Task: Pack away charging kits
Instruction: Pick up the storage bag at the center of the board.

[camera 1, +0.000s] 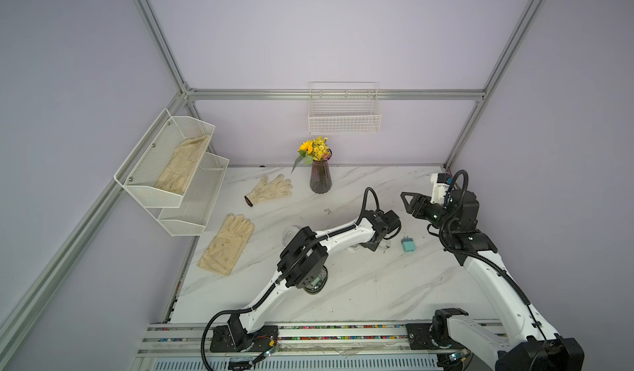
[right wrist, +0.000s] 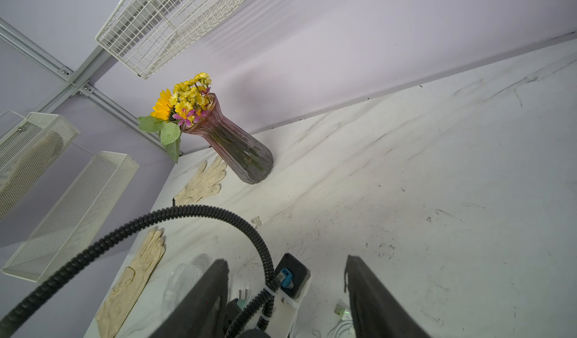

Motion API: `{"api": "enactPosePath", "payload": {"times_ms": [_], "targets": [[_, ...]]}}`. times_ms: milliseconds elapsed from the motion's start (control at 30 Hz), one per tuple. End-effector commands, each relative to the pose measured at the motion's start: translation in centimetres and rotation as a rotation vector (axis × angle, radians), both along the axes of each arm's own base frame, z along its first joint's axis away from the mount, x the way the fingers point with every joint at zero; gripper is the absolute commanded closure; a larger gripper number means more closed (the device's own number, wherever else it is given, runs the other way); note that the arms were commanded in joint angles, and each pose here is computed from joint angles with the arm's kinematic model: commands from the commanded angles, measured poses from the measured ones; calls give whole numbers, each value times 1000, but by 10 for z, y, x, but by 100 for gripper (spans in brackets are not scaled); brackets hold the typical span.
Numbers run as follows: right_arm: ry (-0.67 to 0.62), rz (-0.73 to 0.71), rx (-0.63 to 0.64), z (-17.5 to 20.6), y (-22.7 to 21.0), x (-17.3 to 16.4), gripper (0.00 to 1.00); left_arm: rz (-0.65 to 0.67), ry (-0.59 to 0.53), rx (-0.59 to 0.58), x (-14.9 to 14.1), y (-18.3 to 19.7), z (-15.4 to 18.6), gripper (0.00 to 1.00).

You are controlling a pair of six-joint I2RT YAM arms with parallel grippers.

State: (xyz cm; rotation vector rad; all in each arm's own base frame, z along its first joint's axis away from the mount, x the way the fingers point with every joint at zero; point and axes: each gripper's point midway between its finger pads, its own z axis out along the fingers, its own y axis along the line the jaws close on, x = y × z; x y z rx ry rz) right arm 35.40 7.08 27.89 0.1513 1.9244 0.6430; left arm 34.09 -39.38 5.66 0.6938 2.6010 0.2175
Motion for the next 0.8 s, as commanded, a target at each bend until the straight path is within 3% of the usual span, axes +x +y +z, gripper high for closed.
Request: {"api": "enactPosePath", "payload": {"times_ms": [0, 167, 500, 767], "targets": [[7, 16, 2, -2, 1, -9, 39, -15, -66, -111, 5, -1, 55, 100], [31, 20, 3, -10, 1, -14, 41, -17, -53, -187, 4, 2, 70, 100], [68, 58, 28, -19, 9, -17, 44, -53, 11, -199, -7, -1, 56, 100], [225, 137, 56, -75, 22, -36, 45, -50, 6, -277, -9, 2, 59, 100]]}}
